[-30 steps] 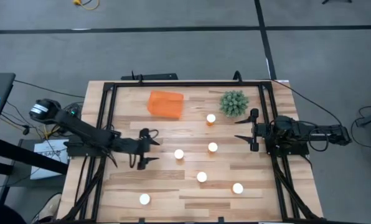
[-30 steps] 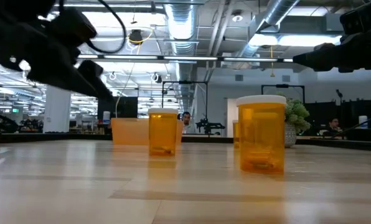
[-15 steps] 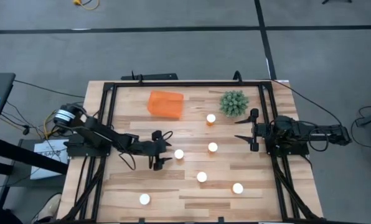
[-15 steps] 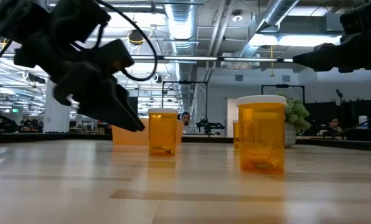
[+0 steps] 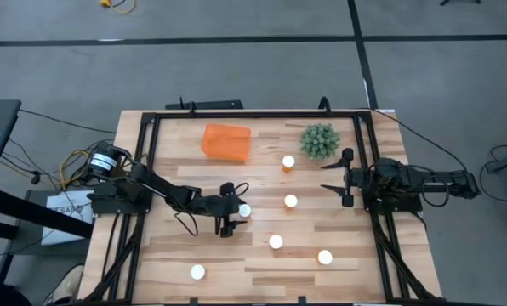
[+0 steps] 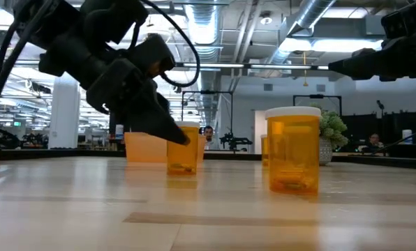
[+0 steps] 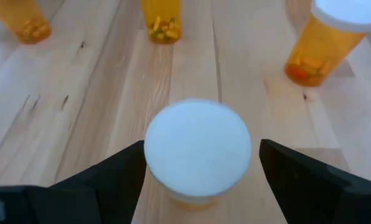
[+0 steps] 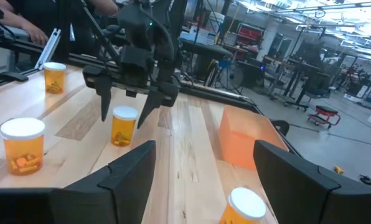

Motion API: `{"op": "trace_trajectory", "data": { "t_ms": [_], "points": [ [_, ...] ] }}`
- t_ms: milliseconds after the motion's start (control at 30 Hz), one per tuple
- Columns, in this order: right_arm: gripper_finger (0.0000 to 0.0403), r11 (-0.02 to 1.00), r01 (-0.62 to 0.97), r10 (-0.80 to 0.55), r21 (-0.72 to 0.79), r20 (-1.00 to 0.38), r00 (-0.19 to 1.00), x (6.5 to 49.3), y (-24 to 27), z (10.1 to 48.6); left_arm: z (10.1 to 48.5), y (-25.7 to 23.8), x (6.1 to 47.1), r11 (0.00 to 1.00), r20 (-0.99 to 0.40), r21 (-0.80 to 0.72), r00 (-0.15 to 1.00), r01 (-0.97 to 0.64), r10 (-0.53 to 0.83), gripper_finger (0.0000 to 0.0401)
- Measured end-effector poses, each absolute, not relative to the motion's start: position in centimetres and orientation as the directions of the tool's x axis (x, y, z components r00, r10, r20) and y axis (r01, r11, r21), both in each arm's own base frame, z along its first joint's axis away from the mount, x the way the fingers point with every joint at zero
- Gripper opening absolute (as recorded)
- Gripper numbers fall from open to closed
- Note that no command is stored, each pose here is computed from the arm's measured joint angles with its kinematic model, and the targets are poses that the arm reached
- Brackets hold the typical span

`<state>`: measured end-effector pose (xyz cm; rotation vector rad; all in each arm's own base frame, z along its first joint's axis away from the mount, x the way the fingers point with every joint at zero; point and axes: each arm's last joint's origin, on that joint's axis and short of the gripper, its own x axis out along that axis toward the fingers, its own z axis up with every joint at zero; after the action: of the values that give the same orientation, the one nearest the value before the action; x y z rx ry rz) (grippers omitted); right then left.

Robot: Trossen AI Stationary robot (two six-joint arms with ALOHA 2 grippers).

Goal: Pick and place pill bottles into a basket
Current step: Put the orange pill bottle into the orange bin

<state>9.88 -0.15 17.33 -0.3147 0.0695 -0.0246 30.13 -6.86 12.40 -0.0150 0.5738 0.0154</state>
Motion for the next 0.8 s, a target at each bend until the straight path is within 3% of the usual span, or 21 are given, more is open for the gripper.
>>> {"op": "trace_trajectory", "data": {
  "t_ms": [233,567,800],
  "points": [
    [0.0265,0.951,0.013,-0.034,-0.310,-0.064,0.997,9.9,-0.1,17.3,12.4,-6.6,30.2,0.999,-0.544,-0.010,0.839,-0.033,0.022,0.0278],
    [0.0265,0.951,0.013,-0.035,-0.310,-0.065,0.997,9.9,-0.2,17.3,12.5,-5.5,30.5,0.996,-0.530,0.012,0.844,-0.088,0.081,0.0169],
    [0.0265,0.951,0.013,-0.035,-0.310,-0.065,0.997,9.9,-0.2,17.3,13.9,-3.1,30.9,0.963,-0.427,0.105,0.863,-0.248,0.269,0.0195]
  ]
}}
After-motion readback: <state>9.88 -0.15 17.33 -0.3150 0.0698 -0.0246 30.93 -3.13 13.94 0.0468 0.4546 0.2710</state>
